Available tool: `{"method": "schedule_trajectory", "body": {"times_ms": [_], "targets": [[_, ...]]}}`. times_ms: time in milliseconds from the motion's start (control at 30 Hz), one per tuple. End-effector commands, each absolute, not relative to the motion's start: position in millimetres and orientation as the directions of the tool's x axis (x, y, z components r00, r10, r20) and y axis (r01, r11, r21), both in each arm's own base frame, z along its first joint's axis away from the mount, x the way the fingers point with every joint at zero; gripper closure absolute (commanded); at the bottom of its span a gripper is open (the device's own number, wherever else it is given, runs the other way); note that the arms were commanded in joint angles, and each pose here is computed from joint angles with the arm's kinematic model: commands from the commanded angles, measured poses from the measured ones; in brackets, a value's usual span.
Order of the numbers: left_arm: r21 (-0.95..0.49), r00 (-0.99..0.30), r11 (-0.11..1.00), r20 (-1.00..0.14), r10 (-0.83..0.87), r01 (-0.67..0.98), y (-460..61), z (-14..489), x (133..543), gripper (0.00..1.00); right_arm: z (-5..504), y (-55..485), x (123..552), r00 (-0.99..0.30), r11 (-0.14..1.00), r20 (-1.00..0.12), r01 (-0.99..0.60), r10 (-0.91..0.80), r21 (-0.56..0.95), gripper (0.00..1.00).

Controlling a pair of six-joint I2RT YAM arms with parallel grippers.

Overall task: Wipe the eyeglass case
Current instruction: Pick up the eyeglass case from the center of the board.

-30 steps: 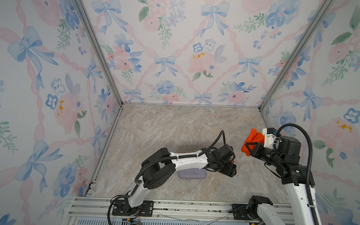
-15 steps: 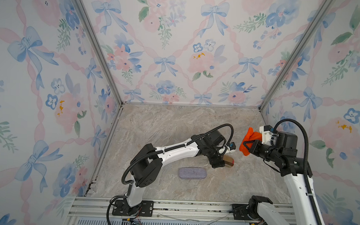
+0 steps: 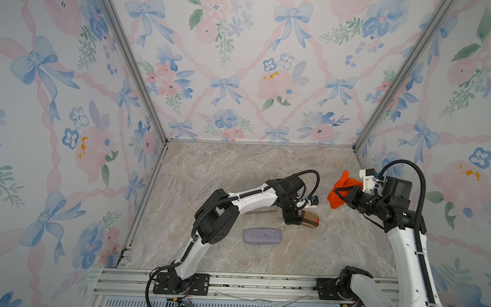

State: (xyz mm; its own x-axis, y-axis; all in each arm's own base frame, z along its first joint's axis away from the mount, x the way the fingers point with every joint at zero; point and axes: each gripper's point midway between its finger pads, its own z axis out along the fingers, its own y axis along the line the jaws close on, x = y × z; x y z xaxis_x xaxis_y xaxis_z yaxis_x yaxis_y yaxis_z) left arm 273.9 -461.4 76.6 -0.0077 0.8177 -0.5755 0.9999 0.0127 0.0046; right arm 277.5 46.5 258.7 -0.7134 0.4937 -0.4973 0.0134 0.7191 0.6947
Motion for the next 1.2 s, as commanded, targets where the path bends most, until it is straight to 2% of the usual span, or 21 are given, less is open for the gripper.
{"method": "schedule_trajectory", "body": {"times_ms": [0,567,767,1167], "targets": [[-0.024,0.013,-0.034,-0.592,0.806,0.999,-464.9,74.4,274.9,0.12,261.6,47.8,278.5,-0.706,0.705,-0.502,-0.006,0.499,0.709,1.00],[-0.081,-0.021,-0.028,-0.548,0.836,0.996,-459.1,34.3,275.8,0.12,262.5,48.2,278.1,-0.710,0.711,-0.507,-0.012,0.489,0.703,1.00],[-0.068,-0.033,-0.006,-0.560,0.828,0.998,-459.5,34.3,278.4,0.11,264.1,48.7,277.9,-0.709,0.711,-0.511,-0.019,0.486,0.703,1.00],[-0.052,-0.060,0.037,-0.547,0.835,0.998,-457.0,21.0,282.6,0.18,264.5,48.2,276.0,-0.704,0.721,-0.524,-0.025,0.479,0.693,1.00]]}}
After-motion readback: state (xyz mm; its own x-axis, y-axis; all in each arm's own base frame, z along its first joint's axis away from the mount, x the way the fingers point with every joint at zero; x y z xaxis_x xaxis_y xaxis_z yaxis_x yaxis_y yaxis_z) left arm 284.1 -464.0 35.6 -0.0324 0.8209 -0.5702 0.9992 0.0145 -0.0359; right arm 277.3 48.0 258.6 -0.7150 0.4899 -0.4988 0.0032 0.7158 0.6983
